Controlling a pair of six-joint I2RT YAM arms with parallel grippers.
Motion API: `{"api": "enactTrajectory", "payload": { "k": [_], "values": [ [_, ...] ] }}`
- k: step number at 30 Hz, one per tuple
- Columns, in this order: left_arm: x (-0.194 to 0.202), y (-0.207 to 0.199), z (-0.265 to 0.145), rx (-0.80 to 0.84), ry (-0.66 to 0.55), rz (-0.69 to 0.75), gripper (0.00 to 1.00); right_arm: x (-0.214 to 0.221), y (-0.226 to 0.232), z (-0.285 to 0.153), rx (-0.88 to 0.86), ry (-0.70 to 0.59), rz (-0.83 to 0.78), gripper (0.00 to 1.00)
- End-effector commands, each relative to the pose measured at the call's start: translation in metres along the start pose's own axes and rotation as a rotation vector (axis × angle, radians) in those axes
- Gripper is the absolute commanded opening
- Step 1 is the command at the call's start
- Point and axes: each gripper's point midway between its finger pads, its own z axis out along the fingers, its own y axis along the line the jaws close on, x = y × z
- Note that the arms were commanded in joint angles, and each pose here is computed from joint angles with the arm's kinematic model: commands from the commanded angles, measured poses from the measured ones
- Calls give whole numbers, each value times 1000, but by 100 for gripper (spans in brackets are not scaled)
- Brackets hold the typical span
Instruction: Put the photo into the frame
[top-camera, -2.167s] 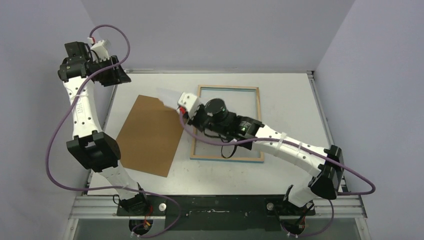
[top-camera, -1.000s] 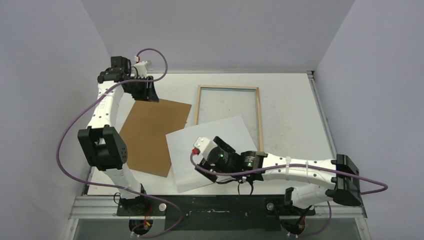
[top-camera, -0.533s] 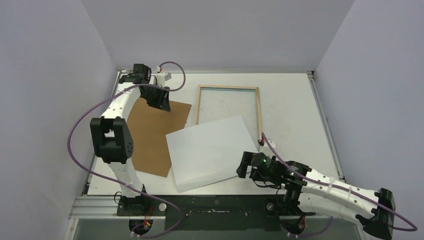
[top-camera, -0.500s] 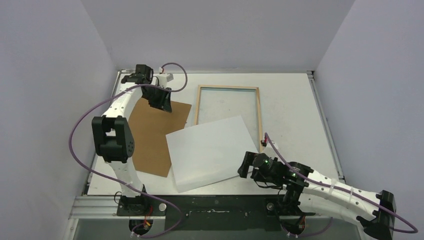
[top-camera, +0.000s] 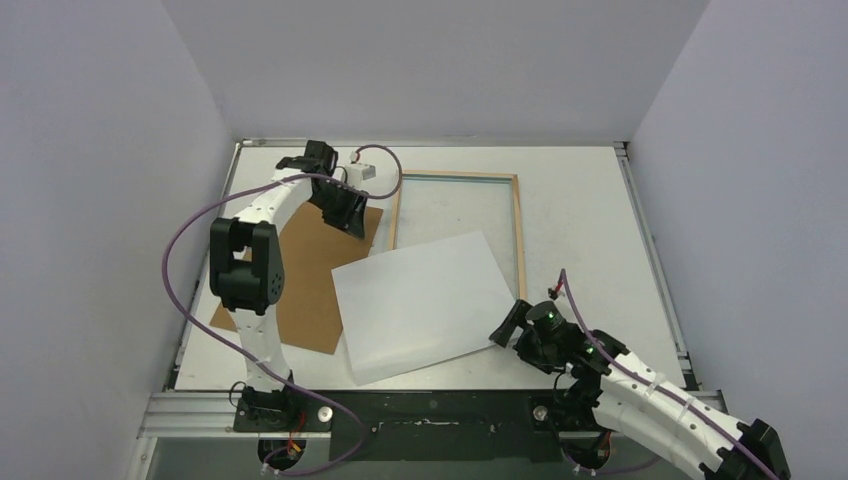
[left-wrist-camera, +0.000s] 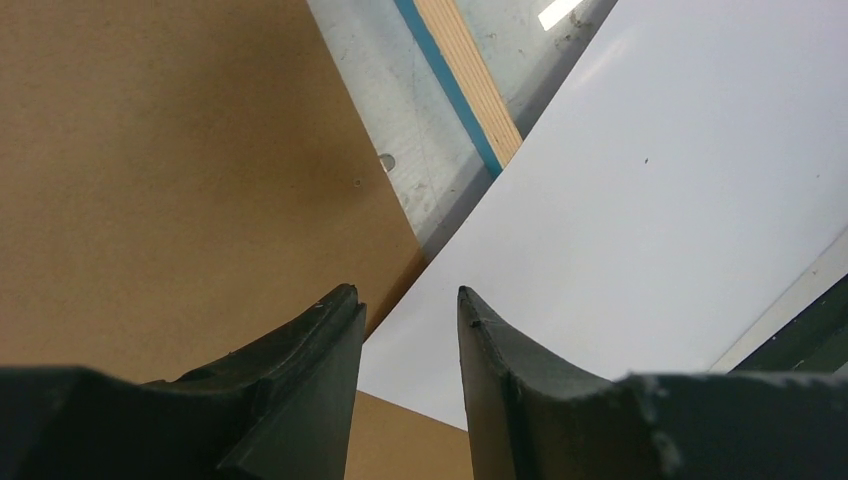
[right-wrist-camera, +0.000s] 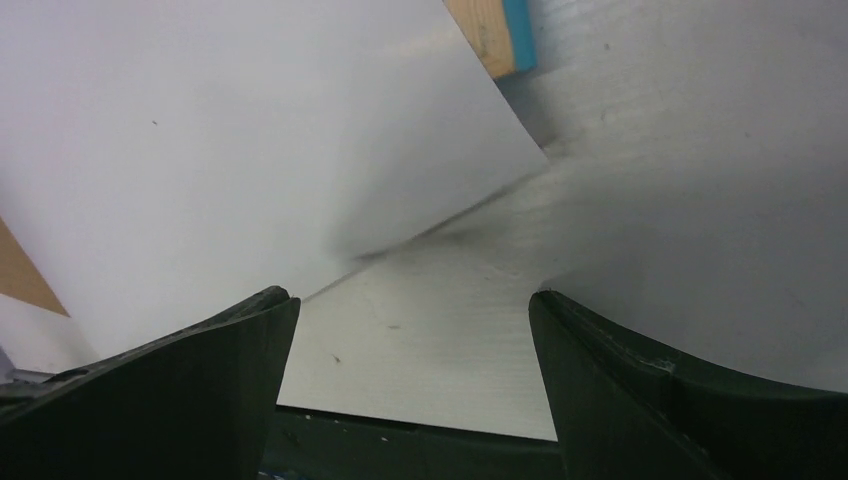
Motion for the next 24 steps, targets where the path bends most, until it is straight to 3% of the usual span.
{"api": "enactTrajectory", "payload": {
  "k": [1, 15, 24],
  "values": [
    [-4, -10, 11, 68, 16, 59, 38, -9, 29, 10, -138, 33, -30, 90],
    [0, -36, 51, 209, 105, 150, 49, -29, 30, 17, -193, 31, -41, 90],
    [16, -41, 60, 292, 179, 185, 51, -39, 38, 15, -193, 18, -88, 90]
  ]
}}
